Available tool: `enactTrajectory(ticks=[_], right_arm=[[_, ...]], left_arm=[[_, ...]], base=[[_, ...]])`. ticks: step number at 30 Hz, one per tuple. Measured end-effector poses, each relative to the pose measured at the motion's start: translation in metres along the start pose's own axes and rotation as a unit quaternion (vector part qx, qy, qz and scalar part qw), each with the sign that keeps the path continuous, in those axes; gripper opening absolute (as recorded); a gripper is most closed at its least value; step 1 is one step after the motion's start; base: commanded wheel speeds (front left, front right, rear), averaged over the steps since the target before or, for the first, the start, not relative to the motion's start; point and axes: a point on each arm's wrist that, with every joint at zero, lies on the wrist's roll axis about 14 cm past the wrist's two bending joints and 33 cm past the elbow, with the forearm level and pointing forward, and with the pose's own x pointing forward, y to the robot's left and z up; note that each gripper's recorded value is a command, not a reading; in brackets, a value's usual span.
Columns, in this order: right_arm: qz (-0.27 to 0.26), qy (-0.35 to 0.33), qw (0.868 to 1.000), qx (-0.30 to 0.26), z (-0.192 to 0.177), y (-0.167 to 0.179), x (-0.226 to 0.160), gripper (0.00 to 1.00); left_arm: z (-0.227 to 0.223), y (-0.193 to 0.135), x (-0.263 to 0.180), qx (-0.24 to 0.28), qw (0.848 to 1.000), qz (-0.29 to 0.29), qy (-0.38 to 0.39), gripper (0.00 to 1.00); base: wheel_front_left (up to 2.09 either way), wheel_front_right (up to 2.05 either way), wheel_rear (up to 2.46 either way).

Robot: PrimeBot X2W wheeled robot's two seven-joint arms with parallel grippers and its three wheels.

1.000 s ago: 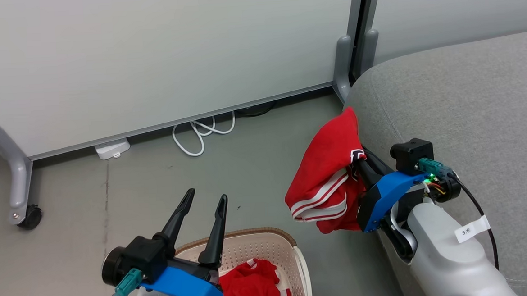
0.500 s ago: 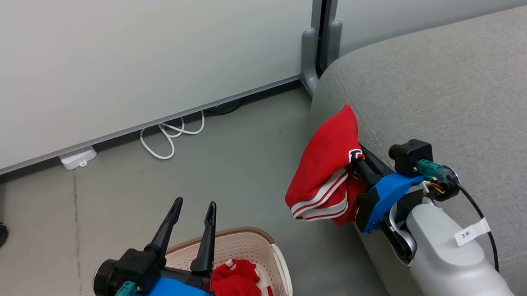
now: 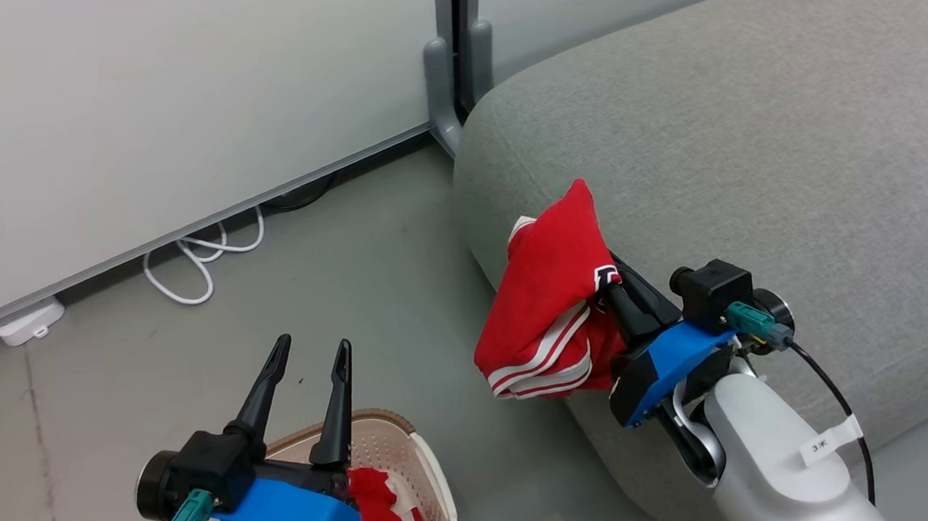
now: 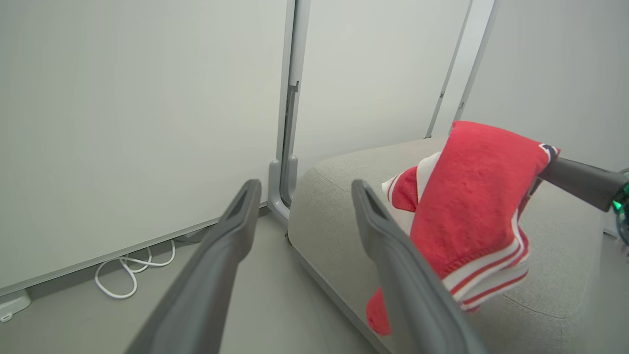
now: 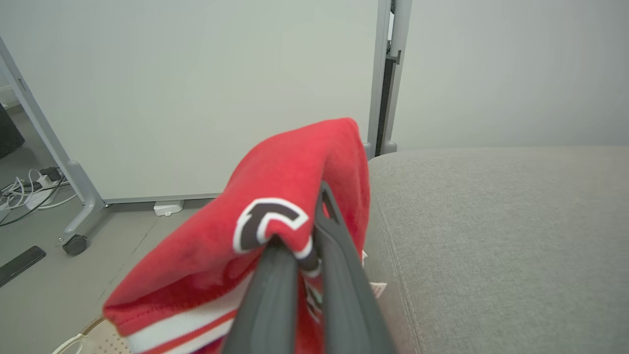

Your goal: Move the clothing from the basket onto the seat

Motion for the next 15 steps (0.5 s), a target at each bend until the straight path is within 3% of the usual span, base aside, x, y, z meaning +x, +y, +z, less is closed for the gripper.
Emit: enactTrajectory(ticks=[15], right_arm=[[-0.076,-0.012,0.997,0.008,-0.001,-0.038,-0.058,0.0]], left_arm=[[-0.016,-0.033,0.037,-0.001,0.997,-0.078,0.015,1.0]], base=[[0.0,0.0,0.0]])
